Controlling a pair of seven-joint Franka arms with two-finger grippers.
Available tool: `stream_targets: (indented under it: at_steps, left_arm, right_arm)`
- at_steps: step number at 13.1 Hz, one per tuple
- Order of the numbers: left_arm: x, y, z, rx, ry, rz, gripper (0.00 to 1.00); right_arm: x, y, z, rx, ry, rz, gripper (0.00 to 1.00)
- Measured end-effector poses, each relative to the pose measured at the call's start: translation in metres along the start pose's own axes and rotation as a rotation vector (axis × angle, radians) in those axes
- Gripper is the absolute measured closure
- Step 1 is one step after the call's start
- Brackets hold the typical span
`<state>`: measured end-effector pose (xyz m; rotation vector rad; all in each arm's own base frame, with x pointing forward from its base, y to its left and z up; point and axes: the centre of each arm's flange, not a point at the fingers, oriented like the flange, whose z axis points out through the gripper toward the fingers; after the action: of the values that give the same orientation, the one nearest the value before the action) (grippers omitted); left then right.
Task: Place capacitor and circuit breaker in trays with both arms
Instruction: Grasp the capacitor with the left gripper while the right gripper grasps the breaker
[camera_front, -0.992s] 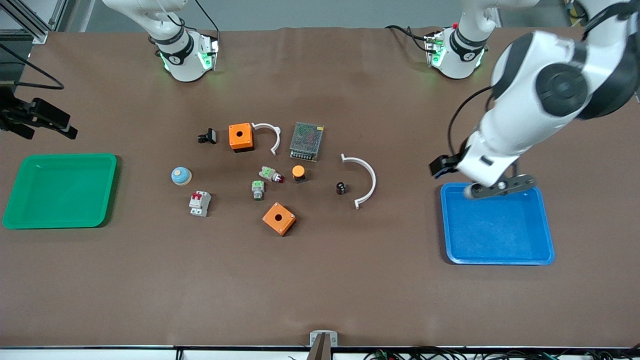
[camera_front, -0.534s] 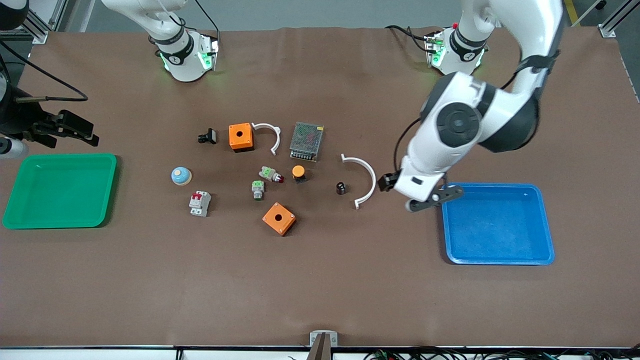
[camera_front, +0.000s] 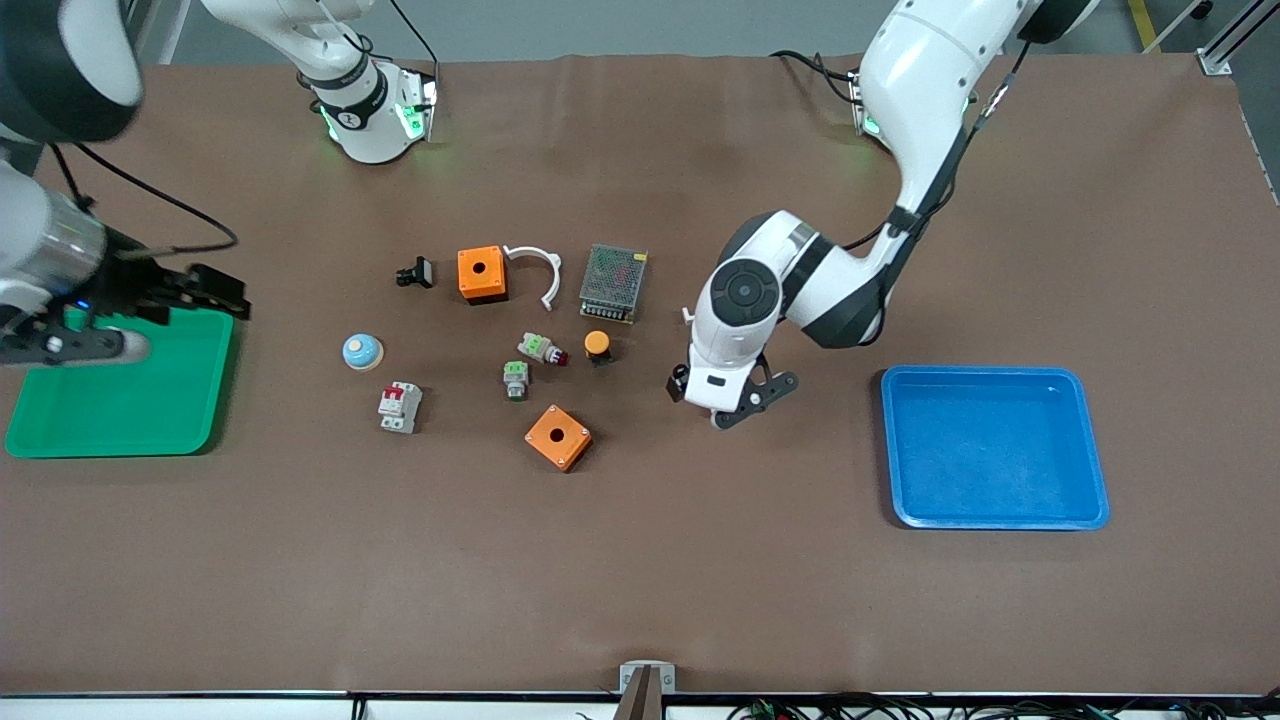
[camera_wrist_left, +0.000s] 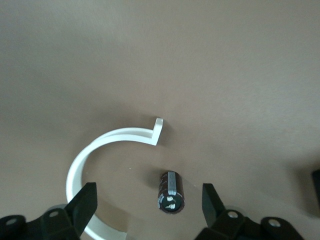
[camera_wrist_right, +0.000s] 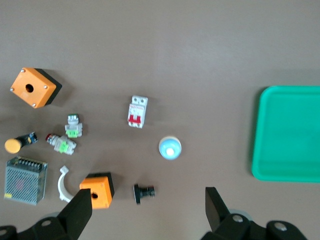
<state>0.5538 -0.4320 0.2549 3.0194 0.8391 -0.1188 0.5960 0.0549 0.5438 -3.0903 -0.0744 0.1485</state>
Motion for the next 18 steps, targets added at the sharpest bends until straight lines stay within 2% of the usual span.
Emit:
stream_targets:
  at_steps: [1,2,3,4,5,7,10,12,13,14,15,18]
  left_arm:
    - [-0.004,0.002,0.01,0.005,-0.005,-0.011,0.07]
    - [-0.007,0.003,0.017,0.009,-0.008,-0.015,0.13]
    - [-0.011,0.005,0.022,0.011,-0.01,-0.017,0.13]
    - [-0.015,0.006,0.026,0.011,-0.01,-0.023,0.19]
    - [-0.02,0.008,0.031,0.009,-0.011,-0.029,0.2]
    - [-0.028,0.013,0.042,-0.004,-0.01,-0.045,0.29]
    - [-0.03,0.014,0.058,-0.005,-0.015,-0.055,0.33]
    - [-0.031,0.014,0.063,-0.004,-0.016,-0.054,0.47]
    - [-0.031,0.015,0.062,-0.006,-0.016,-0.054,0.47]
    - [-0.032,0.016,0.062,-0.01,-0.015,-0.052,0.54]
    - [-0.033,0.017,0.061,-0.013,-0.014,-0.051,0.66]
    - [-0.029,0.02,0.055,-0.028,-0.006,-0.053,0.65]
  right_arm:
    - [0.007,-0.008,0.023,-0.002,0.003,-0.011,0.0]
    - [0.013,-0.017,0.046,-0.004,-0.003,-0.011,0.0]
    - [0.02,-0.025,0.069,-0.006,-0.011,0.003,0.0]
    - [0.028,-0.032,0.09,-0.008,-0.014,0.015,0.0]
    - [0.037,-0.037,0.109,-0.01,-0.013,0.023,0.0]
    - [0.054,-0.039,0.151,-0.011,-0.011,0.032,0.01]
    - [0.075,-0.035,0.217,-0.015,-0.016,0.044,0.01]
    - [0.08,-0.033,0.249,-0.02,-0.044,0.068,0.01]
    - [0.079,-0.034,0.26,-0.022,-0.061,0.085,0.02]
    - [0.076,-0.035,0.268,-0.025,-0.075,0.094,0.02]
    - [0.072,-0.037,0.276,-0.028,-0.086,0.099,0.02]
    - [0.058,-0.038,0.304,-0.033,-0.096,0.104,0.02]
